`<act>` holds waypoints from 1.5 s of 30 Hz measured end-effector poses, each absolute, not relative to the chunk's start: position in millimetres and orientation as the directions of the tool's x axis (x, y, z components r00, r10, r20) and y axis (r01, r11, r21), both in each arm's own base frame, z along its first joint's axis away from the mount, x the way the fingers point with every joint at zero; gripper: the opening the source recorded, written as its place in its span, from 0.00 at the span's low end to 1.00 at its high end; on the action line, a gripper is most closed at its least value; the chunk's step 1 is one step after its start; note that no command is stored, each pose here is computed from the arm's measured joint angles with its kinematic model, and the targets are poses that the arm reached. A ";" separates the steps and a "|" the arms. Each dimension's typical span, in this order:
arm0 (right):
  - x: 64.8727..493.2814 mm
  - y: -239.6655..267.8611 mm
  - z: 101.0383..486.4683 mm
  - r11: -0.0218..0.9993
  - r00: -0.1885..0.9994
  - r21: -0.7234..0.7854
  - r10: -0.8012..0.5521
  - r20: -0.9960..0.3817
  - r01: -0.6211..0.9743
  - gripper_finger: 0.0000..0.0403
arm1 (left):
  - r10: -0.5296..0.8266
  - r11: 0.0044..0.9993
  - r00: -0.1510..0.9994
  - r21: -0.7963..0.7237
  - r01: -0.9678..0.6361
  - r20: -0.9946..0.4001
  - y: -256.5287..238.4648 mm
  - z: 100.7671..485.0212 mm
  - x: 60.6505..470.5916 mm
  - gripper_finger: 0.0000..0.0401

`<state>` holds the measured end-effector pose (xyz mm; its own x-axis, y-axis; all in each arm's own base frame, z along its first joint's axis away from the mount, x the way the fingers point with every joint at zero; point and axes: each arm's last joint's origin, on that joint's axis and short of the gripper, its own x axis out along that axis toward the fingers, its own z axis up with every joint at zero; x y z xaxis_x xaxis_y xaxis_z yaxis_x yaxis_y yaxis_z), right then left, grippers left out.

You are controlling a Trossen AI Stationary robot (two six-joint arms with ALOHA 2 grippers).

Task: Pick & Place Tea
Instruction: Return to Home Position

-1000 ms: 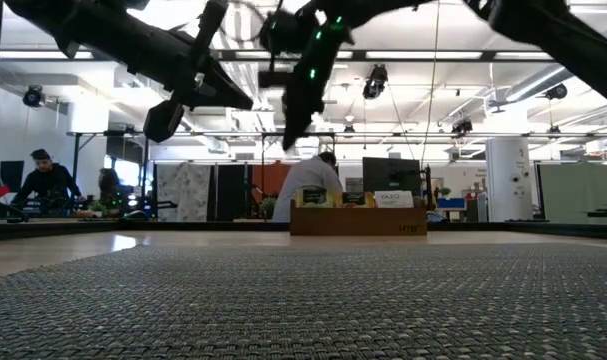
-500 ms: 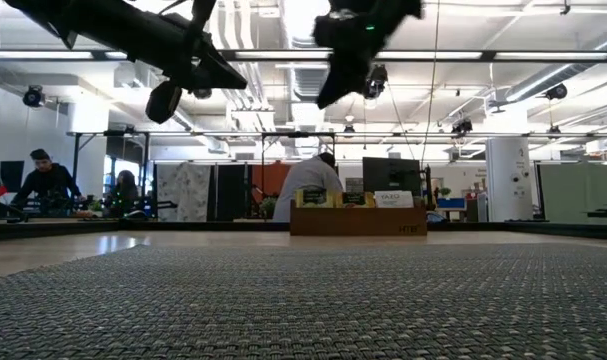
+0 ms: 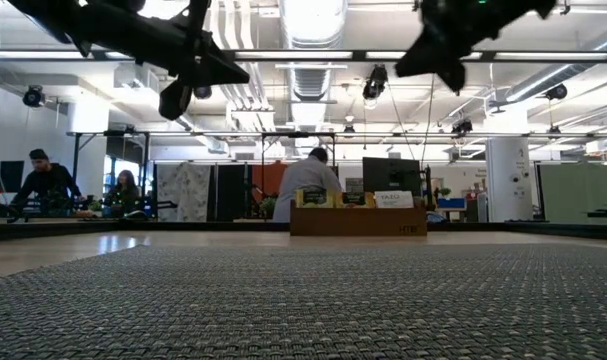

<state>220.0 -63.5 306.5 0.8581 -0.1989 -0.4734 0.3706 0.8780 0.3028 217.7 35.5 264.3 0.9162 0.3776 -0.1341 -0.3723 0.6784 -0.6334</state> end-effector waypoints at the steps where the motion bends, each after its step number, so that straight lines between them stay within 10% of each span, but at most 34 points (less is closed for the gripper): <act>1: 211.1 -61.0 304.9 0.869 0.863 0.320 -0.204 -0.463 0.377 0.11 | 0.371 0.680 0.919 -0.635 -0.367 -0.135 37.4 264.3 217.6 0.03; 22: 121.2 -39.8 219.7 0.652 0.769 0.446 -0.364 -0.526 0.614 0.11 | 0.390 0.672 0.851 -0.523 -0.524 -0.352 43.0 242.2 211.0 0.03; 45: 112.9 -28.7 208.3 0.700 0.808 0.455 -0.312 -0.500 0.551 0.11 | 0.404 0.606 0.877 -0.642 -0.469 -0.259 40.3 259.9 194.2 0.03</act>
<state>112.9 -28.7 208.3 0.8080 -0.3121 -0.4997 0.5513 0.6995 0.4546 194.2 40.3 259.9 0.8772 0.4043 -0.2591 -0.4691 0.6063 -0.6421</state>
